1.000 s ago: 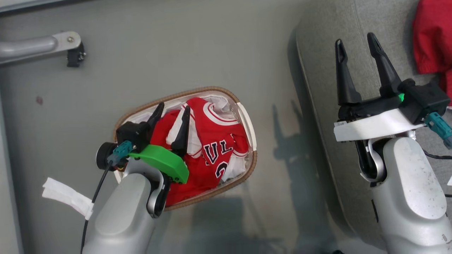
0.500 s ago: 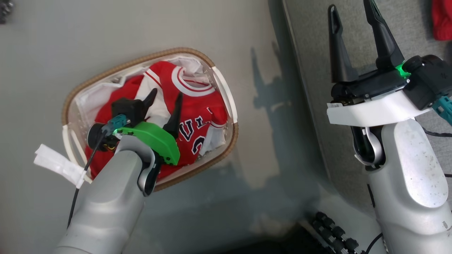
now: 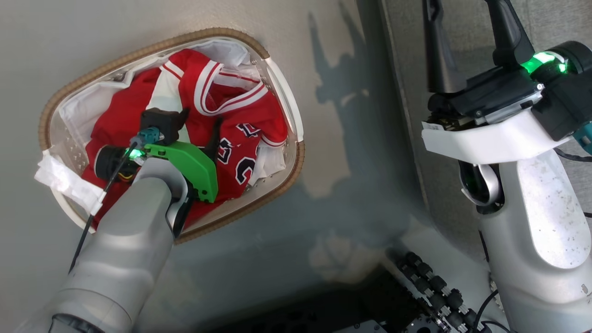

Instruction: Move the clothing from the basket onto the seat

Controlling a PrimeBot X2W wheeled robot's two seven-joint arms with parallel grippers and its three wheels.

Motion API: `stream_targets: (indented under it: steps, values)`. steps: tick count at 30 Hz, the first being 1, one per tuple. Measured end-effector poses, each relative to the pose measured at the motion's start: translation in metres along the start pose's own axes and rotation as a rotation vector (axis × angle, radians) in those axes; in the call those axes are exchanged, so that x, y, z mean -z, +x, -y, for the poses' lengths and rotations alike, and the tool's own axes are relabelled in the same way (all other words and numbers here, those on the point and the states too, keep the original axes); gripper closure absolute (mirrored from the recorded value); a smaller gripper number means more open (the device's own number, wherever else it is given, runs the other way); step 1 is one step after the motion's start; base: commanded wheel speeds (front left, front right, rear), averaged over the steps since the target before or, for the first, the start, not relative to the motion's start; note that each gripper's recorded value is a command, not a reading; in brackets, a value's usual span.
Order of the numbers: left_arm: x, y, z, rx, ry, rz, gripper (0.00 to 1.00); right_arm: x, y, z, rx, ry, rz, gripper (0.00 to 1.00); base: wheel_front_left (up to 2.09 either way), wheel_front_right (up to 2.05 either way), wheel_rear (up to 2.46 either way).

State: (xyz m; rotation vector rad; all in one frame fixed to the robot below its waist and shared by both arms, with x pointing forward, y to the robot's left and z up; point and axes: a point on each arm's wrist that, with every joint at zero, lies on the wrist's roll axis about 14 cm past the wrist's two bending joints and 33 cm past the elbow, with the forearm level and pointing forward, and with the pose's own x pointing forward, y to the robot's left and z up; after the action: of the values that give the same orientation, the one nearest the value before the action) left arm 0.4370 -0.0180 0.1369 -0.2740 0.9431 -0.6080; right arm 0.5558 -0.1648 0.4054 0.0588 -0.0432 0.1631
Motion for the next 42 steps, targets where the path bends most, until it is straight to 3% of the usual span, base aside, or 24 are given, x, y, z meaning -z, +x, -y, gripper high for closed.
stream_targets:
  steps: [6, 20, 21, 22, 32, 42]
  values:
    - [0.019, 0.005, -0.017, -0.031, 0.041, -0.068, 0.0, 0.003, 0.005, -0.009, -0.034, -0.013, 0.012, 0.0, 0.0, 0.0, 0.0]
    - [0.035, 0.006, -0.015, -0.014, 0.069, -0.138, 0.0, 0.013, 0.007, -0.017, -0.056, -0.008, 0.002, 0.0, 0.0, 0.0, 0.0]
    - [0.036, 0.006, -0.013, -0.01, 0.072, -0.15, 0.61, 0.013, 0.007, -0.017, -0.056, -0.008, 0.002, 0.0, 0.0, 0.0, 0.0]
    - [0.037, 0.006, -0.011, -0.003, 0.075, -0.161, 1.0, 0.013, 0.007, -0.017, -0.056, -0.009, 0.001, 0.0, 0.0, 0.0, 0.0]
    - [0.026, 0.0, -0.004, 0.015, 0.074, -0.141, 1.0, -0.002, 0.004, -0.015, -0.05, -0.008, 0.01, 0.0, 0.0, 0.0, 0.0]
    - [0.018, -0.038, 0.016, 0.006, 0.05, -0.096, 1.0, -0.037, -0.008, -0.014, -0.034, -0.022, 0.032, 0.0, 0.0, 0.0, 0.0]
